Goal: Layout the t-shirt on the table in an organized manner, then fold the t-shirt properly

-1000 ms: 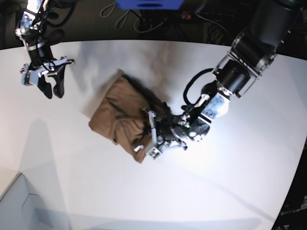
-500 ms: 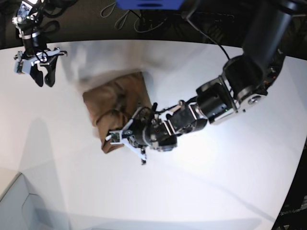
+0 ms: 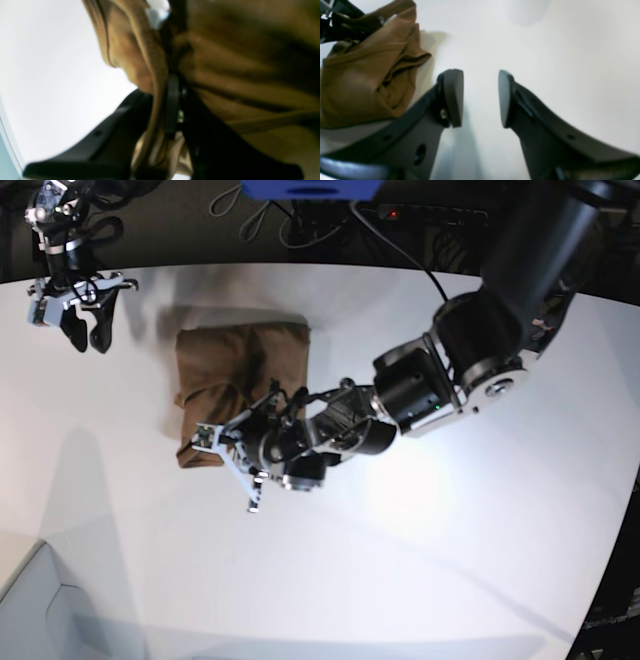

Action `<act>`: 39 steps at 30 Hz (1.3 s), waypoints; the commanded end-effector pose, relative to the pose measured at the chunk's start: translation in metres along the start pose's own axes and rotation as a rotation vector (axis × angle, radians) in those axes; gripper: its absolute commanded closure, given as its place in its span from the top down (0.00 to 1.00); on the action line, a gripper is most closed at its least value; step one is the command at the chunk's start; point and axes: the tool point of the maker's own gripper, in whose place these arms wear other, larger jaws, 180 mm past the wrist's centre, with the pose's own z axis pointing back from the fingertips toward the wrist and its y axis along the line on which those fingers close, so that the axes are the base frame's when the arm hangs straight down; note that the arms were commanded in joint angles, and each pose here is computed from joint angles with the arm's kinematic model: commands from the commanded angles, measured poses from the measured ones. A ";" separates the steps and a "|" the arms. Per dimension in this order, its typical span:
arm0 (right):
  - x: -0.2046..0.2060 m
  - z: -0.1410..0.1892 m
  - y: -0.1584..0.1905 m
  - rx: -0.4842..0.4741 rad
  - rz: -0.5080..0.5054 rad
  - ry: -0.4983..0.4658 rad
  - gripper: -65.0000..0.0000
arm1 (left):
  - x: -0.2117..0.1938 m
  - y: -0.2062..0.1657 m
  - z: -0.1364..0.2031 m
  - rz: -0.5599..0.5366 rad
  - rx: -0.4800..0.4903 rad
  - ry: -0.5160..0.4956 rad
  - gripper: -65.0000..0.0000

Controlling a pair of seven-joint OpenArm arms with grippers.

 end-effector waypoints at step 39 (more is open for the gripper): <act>0.015 0.002 -0.001 0.008 0.006 -0.053 0.33 | -0.087 0.131 0.163 0.584 0.628 -0.292 0.65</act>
